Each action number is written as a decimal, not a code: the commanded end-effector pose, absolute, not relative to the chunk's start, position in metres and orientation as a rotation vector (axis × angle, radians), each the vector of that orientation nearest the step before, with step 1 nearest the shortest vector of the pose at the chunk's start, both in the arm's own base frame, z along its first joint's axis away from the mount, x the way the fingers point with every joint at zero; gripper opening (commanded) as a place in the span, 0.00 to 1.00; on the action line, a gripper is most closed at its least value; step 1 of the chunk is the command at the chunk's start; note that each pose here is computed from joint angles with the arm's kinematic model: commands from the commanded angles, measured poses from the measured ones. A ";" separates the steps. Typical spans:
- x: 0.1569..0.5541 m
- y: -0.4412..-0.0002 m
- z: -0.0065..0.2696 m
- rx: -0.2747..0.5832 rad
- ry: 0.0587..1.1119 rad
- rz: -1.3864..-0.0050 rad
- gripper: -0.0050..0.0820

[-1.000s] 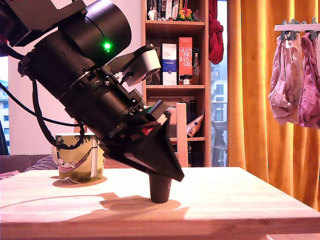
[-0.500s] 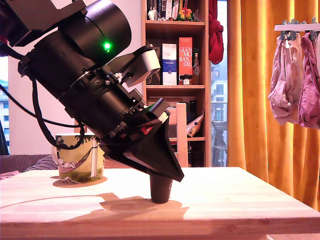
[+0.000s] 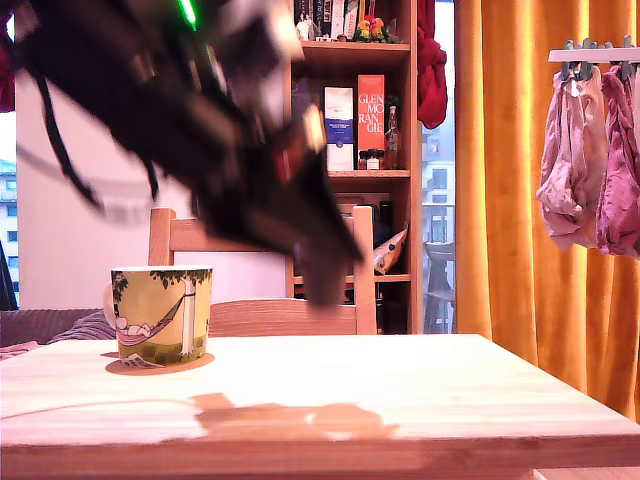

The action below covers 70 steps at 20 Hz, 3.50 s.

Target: Pick up the coffee capsules on the table and drop them inside the coffee cup

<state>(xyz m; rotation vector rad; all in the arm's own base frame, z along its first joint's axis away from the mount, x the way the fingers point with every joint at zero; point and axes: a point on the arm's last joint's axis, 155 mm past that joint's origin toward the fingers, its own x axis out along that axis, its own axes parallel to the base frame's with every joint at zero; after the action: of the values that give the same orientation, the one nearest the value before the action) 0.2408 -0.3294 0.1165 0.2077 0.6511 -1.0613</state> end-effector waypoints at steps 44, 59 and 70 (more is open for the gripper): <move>0.361 -0.186 0.109 0.147 0.657 -0.616 0.28; 0.370 -0.171 0.111 0.168 0.637 -0.582 0.28; 0.366 -0.179 0.112 0.155 0.635 -0.627 0.48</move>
<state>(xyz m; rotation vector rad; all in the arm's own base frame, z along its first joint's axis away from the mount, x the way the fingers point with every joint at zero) 0.3668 -0.1758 0.1134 0.1524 0.6390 -0.6111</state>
